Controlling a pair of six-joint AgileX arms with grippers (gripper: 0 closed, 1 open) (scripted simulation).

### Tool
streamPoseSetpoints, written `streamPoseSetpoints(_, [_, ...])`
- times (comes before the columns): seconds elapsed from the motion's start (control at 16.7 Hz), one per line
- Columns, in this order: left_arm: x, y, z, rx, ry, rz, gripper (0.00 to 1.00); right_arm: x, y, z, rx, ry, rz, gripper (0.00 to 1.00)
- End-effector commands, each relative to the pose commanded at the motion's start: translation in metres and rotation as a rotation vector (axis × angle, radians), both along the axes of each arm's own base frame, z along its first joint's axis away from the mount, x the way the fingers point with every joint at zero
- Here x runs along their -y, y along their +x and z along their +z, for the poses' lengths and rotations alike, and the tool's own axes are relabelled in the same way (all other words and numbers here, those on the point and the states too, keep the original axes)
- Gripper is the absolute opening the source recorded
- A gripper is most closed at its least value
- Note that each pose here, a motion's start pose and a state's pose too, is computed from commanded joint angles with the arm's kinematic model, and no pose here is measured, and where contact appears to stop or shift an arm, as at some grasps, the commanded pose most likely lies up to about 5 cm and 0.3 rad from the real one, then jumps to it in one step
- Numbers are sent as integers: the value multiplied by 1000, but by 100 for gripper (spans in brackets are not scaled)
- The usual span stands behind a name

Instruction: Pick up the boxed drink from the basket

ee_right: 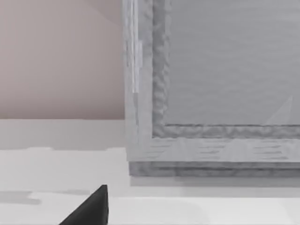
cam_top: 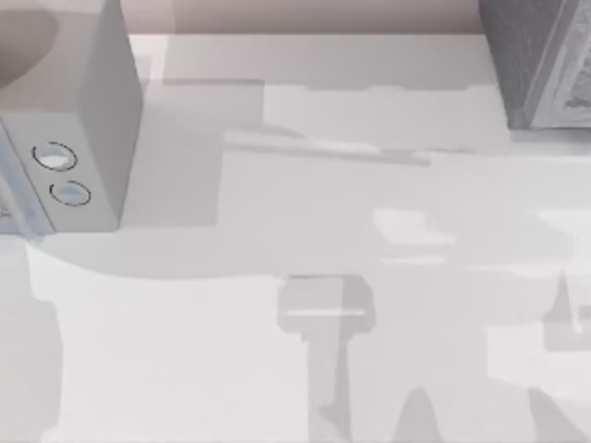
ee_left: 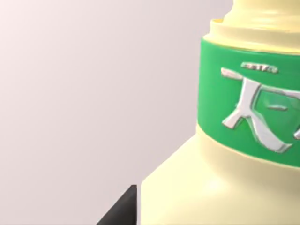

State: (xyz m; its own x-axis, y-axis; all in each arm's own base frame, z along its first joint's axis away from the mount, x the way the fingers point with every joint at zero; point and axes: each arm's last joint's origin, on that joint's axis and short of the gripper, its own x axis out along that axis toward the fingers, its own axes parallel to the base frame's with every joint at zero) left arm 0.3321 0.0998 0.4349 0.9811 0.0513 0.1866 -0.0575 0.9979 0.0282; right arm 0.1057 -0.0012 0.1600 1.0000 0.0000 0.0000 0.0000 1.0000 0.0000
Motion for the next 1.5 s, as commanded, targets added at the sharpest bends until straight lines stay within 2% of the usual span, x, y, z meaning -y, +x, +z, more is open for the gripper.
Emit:
streamPoseSetpoints(0.18, [-2,-1,18,-70,-10,-16,0,0,0,0,0,0,0,100])
streamPoseSetpoints(0.42, [-3,3,18,-164,-27,-61,0,0,0,0,0,0,0,100])
streamPoseSetpoints(0.9, [3,-3,16,-176,-32,-66,0,0,0,0,0,0,0,100])
streamPoseSetpoints(1.08, [21,-31,12,-170,-36,-68,0,0,0,0,0,0,0,100])
streamPoseSetpoints(1.26, [46,-77,0,-147,-33,-70,0,0,0,0,0,0,0,100])
streamPoseSetpoints(1.5, [75,-146,-47,-129,-31,-72,0,0,0,0,0,0,0,100])
